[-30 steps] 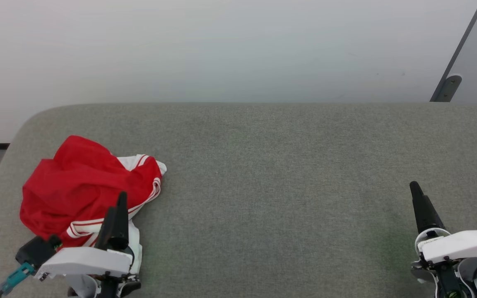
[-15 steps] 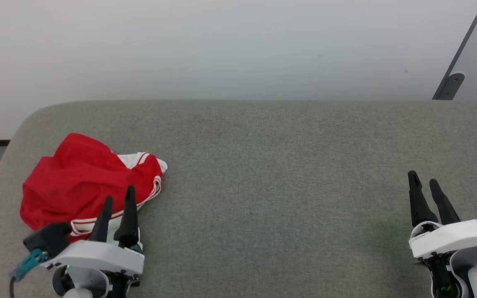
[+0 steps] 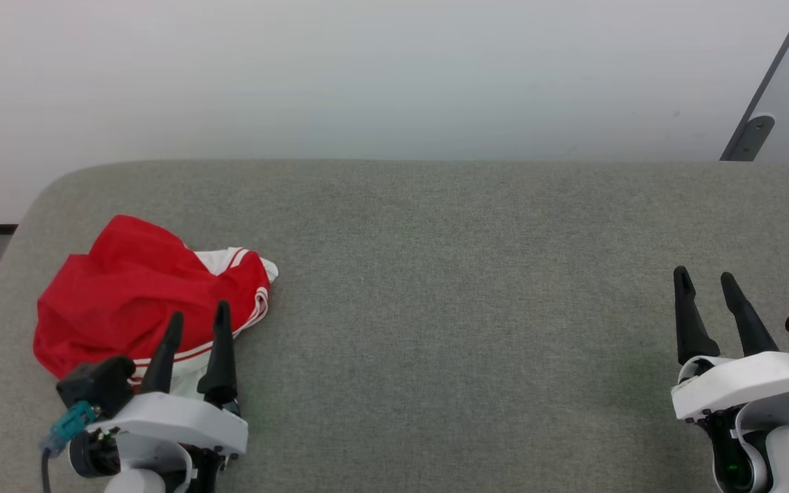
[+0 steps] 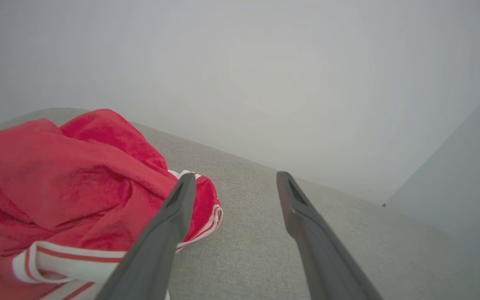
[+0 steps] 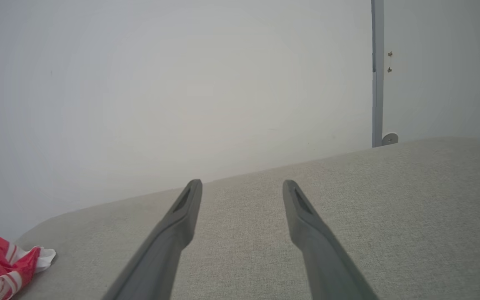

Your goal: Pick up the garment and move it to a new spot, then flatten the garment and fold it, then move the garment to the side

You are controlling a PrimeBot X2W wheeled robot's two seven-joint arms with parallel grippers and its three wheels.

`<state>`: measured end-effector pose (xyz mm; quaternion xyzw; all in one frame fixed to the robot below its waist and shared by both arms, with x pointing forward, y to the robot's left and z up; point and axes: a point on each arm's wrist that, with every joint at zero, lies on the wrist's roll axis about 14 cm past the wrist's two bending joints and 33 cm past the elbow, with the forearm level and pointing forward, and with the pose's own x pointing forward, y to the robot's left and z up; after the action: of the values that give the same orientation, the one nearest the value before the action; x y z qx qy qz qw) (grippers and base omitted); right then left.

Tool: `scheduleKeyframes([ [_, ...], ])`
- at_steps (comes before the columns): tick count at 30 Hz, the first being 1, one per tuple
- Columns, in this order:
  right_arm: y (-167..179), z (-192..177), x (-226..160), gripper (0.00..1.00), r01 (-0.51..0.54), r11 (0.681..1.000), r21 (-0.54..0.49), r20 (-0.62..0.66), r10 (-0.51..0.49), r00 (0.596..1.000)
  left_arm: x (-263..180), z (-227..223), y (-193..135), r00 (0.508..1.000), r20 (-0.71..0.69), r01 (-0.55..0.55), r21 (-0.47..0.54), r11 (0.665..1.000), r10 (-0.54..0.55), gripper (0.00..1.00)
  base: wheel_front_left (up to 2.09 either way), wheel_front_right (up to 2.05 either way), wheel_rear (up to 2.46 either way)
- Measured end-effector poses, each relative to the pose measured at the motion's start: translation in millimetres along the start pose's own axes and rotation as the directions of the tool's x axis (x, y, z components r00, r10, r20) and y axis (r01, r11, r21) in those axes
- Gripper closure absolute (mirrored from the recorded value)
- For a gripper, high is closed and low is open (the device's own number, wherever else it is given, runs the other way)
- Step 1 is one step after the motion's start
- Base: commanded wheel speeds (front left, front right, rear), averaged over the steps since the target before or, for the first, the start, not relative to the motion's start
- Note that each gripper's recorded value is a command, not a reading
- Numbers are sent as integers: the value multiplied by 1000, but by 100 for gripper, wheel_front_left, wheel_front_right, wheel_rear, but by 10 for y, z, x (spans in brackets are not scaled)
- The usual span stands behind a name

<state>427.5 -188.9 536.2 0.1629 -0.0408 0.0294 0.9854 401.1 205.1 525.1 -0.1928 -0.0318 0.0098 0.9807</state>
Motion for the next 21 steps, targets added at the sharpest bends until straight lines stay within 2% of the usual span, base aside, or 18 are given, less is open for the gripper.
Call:
scheduleKeyframes([
  [21, 20, 91, 44, 0, -10, 975, -222, 41, 20, 999, 3, 20, -69, 999, 22, 34, 227, 973, -40, 0, 0, 0, 0],
])
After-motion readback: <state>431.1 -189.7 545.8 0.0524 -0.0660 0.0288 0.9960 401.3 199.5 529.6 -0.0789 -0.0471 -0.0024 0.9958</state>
